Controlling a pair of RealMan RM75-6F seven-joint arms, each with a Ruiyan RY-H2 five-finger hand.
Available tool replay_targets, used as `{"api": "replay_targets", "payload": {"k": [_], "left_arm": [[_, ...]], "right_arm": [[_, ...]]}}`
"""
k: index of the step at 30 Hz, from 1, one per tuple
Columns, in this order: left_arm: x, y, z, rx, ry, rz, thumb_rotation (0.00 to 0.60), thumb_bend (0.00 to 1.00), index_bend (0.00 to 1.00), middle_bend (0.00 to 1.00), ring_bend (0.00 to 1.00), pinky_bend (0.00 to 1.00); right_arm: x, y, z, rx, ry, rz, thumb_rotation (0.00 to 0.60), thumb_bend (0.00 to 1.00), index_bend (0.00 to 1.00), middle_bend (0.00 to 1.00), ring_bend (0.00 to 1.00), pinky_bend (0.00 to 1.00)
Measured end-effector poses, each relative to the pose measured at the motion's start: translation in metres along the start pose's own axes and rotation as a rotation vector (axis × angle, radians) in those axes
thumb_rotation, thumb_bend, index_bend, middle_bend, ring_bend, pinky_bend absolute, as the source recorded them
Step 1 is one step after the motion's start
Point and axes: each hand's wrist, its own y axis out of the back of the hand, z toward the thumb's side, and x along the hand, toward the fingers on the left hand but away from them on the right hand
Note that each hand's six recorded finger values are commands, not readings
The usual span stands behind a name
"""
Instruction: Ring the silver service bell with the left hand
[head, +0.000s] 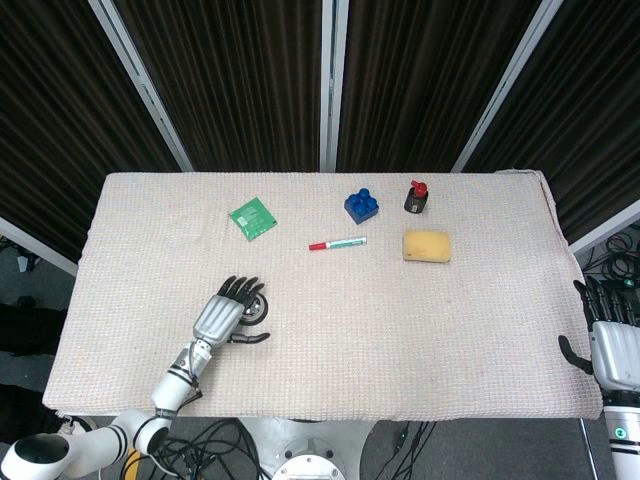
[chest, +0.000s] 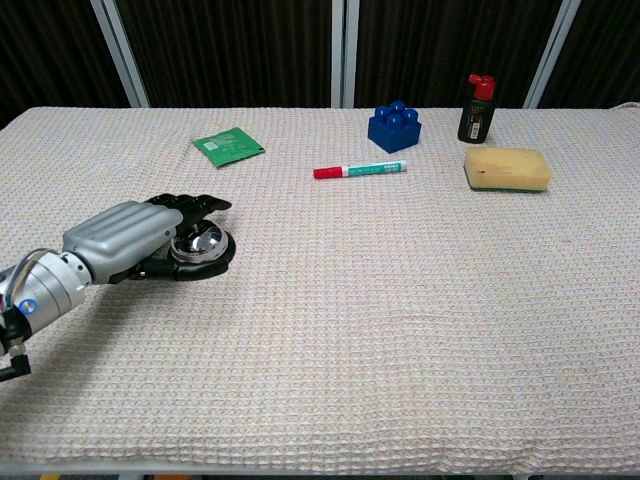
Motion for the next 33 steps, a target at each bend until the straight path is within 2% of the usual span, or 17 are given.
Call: {"api": "replay_targets", "payload": {"k": [5, 12, 15, 21, 25, 29, 33], "left_arm": [[0.003, 0.01, 0.002, -0.008, -0.005, 0.029, 0.0, 0.0, 0.0, 0.0, 0.0, 0.0], [-0.004, -0.01, -0.001, 0.007, 0.002, -0.035, 0.0, 0.0, 0.0, 0.0, 0.0, 0.0], [-0.003, -0.012, -0.003, 0.007, 0.007, -0.034, 0.0, 0.0, 0.0, 0.0, 0.0, 0.0], [0.0, 0.014, 0.001, -0.006, -0.008, 0.056, 0.0, 0.0, 0.0, 0.0, 0.0, 0.0], [-0.007, 0.043, -0.004, -0.002, -0.001, 0.149, 0.0, 0.0, 0.0, 0.0, 0.0, 0.0], [-0.031, 0.065, -0.028, 0.01, 0.068, 0.206, 0.0, 0.0, 0.0, 0.0, 0.0, 0.0], [-0.071, 0.081, -0.062, 0.035, 0.169, 0.238, 0.0, 0.0, 0.0, 0.0, 0.0, 0.0]], "right_arm": [[0.0, -0.001, 0.0, -0.002, 0.0, 0.005, 0.6, 0.24, 0.0, 0.0, 0.0, 0.0], [0.0, -0.003, -0.001, -0.003, -0.003, 0.008, 0.6, 0.24, 0.0, 0.0, 0.0, 0.0], [0.0, -0.002, -0.001, -0.003, -0.003, 0.006, 0.6, 0.24, 0.0, 0.0, 0.0, 0.0], [0.0, -0.002, 0.0, -0.005, 0.002, 0.003, 0.6, 0.24, 0.0, 0.0, 0.0, 0.0], [0.0, -0.001, 0.001, -0.008, 0.006, 0.0, 0.6, 0.24, 0.0, 0.0, 0.0, 0.0], [-0.001, 0.001, 0.004, -0.015, 0.015, -0.007, 0.6, 0.24, 0.0, 0.0, 0.0, 0.0], [-0.002, -0.003, 0.009, -0.024, 0.025, -0.001, 0.6, 0.24, 0.0, 0.0, 0.0, 0.0]]}}
